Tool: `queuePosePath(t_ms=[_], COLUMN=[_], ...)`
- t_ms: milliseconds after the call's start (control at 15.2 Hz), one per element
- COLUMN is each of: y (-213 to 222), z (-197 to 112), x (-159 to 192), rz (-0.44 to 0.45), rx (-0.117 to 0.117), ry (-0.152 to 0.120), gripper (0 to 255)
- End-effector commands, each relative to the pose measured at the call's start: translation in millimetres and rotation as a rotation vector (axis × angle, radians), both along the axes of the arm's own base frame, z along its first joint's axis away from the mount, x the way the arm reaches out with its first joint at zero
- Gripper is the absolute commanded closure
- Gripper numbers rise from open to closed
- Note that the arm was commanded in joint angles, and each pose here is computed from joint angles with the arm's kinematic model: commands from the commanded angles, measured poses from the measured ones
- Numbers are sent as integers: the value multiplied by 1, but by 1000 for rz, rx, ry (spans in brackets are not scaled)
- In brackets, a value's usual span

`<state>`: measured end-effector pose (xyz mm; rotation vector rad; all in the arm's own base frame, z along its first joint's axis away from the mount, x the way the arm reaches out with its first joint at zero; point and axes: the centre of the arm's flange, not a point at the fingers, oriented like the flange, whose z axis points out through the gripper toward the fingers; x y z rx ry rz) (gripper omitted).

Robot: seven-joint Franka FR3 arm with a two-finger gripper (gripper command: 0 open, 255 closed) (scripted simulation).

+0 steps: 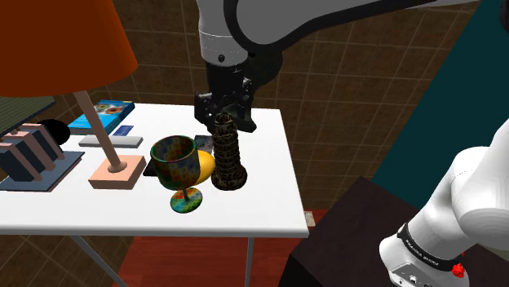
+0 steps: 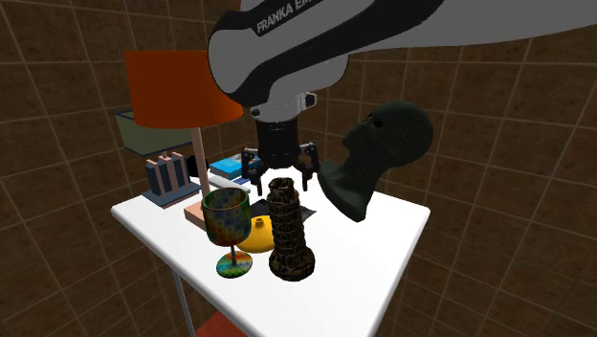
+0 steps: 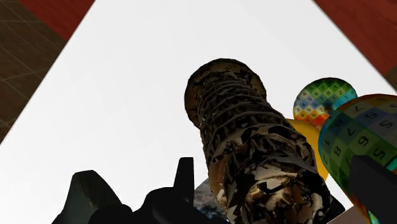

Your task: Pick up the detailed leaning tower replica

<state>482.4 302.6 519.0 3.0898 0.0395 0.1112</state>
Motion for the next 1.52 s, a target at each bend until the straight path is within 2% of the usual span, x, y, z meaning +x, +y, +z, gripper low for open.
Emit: queuePosePath(t_ms=[0, 198, 264, 858, 1452], y=[0, 0, 0, 0, 0], z=[-10, -18, -17, -18, 29], x=[0, 0, 0, 0, 0], rz=[0, 0, 0, 0, 0], rx=[0, 0, 0, 0, 0], ry=[-1, -1, -1, -1, -1], gripper=[0, 0, 255, 255, 255])
